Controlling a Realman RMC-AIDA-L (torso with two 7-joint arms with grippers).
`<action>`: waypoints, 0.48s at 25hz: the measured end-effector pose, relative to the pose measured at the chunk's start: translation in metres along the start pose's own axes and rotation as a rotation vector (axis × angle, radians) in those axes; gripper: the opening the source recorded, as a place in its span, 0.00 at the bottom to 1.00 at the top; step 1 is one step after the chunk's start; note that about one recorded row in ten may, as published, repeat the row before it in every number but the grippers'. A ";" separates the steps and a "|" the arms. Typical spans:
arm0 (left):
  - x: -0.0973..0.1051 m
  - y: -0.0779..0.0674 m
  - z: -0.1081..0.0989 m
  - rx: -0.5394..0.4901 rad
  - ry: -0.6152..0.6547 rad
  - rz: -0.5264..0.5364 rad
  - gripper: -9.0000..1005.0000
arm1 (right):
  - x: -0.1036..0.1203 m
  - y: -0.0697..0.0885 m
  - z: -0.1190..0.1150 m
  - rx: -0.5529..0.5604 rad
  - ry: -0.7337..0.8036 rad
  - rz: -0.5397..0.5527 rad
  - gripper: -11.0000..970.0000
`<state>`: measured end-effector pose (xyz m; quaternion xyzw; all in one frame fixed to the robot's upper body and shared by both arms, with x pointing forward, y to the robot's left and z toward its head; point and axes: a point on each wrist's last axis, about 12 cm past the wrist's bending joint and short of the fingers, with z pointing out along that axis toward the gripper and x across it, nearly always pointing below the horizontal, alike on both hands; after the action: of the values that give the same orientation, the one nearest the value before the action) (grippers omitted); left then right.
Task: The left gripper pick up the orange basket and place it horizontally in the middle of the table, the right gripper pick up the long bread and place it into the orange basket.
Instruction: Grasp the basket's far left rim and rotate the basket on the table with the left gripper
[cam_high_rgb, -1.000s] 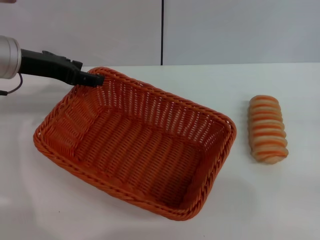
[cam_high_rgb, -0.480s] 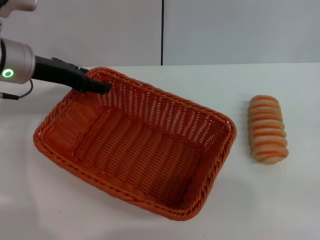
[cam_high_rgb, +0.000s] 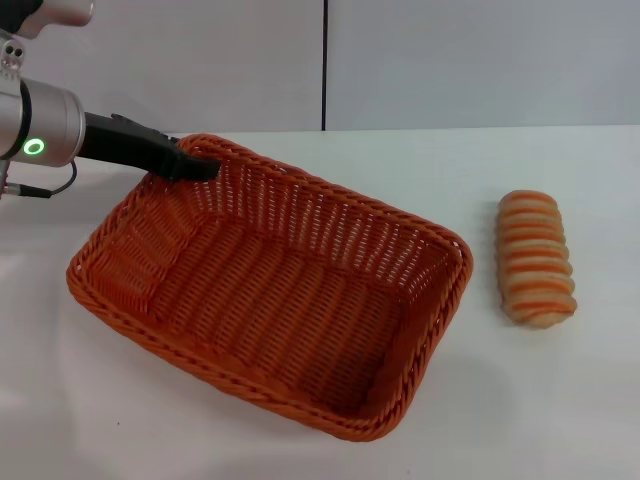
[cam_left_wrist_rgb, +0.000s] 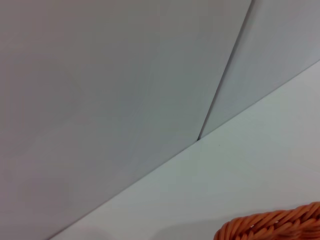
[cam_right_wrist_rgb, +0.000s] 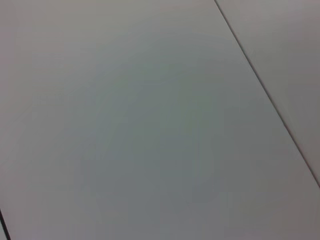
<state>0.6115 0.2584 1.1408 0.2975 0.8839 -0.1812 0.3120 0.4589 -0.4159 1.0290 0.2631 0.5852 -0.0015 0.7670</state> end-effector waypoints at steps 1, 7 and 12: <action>0.000 0.000 0.000 0.000 0.000 0.000 0.69 | 0.000 -0.001 0.000 0.002 0.000 0.000 0.50; 0.001 0.000 0.000 -0.001 0.000 -0.001 0.44 | -0.001 -0.003 -0.002 0.012 -0.003 0.000 0.50; 0.001 0.001 0.000 -0.001 -0.005 -0.007 0.24 | -0.001 -0.003 -0.002 0.012 -0.004 0.000 0.50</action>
<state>0.6109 0.2597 1.1401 0.2937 0.8843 -0.1828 0.3136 0.4562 -0.4177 1.0284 0.2678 0.5837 -0.0057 0.7665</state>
